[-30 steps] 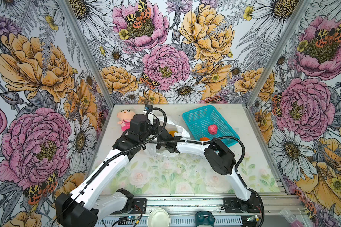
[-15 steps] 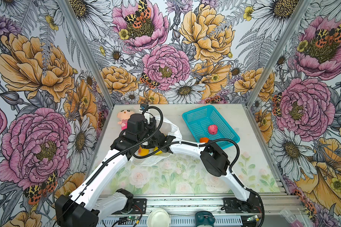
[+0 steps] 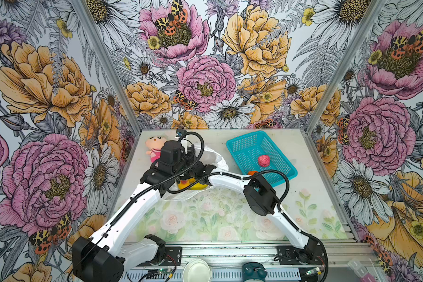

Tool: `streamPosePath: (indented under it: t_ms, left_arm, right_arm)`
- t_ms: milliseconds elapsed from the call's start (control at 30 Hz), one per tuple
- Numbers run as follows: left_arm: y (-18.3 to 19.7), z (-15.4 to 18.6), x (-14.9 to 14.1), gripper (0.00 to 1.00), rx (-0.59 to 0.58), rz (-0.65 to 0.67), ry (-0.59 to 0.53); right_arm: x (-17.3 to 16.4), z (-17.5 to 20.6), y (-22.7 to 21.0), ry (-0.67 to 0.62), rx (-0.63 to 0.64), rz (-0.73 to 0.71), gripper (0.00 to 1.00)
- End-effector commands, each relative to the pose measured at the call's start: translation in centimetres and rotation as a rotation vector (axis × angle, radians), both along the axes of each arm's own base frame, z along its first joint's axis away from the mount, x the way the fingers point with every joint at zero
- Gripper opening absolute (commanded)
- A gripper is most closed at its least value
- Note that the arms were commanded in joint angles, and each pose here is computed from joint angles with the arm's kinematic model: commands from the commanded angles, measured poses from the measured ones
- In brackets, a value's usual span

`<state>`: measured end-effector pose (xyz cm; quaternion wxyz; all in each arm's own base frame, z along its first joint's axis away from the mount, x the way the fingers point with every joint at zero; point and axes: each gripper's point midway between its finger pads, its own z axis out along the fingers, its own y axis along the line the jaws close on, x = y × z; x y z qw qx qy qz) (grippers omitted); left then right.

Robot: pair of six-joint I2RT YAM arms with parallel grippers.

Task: Untie the knot of the plastic bag and take out the fruit
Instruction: Pick up the fruit from the plastic bag.

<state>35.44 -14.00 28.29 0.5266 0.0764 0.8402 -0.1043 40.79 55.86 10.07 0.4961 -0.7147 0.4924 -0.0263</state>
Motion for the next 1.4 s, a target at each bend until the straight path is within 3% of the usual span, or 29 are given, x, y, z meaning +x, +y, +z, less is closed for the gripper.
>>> streamPosePath:
  t_ms: [0, 200, 433, 633, 933, 1367]
  left_arm:
    - [-0.6, 0.0, 0.0, 0.00, -0.008, -0.027, 0.005]
    - [-0.7, -0.3, 0.2, 0.00, -0.006, -0.029, 0.010]
    - [-0.7, -0.3, 0.3, 0.00, -0.004, -0.027, 0.009]
    - [-0.6, -0.5, 0.2, 0.00, -0.004, -0.028, 0.011]
    - [0.4, -1.2, 0.7, 0.00, 0.008, 0.015, 0.021]
    - [2.1, -1.5, 1.3, 0.00, 0.008, 0.070, 0.028]
  right_arm:
    - [0.4, -0.1, 0.4, 0.009, 0.018, 0.007, 0.51]
    - [-0.2, -1.1, 0.0, 0.087, 0.036, -0.032, 0.48]
    - [-3.3, 1.4, 0.0, 0.222, 0.134, -0.022, 0.43]
    - [-4.2, 3.5, -0.7, 0.157, 0.238, -0.042, 0.38]
    - [-6.1, 8.4, -4.5, 0.198, 0.407, -0.093, 0.35]
    - [-12.5, 12.7, -10.4, 0.227, 0.583, -0.088, 0.32]
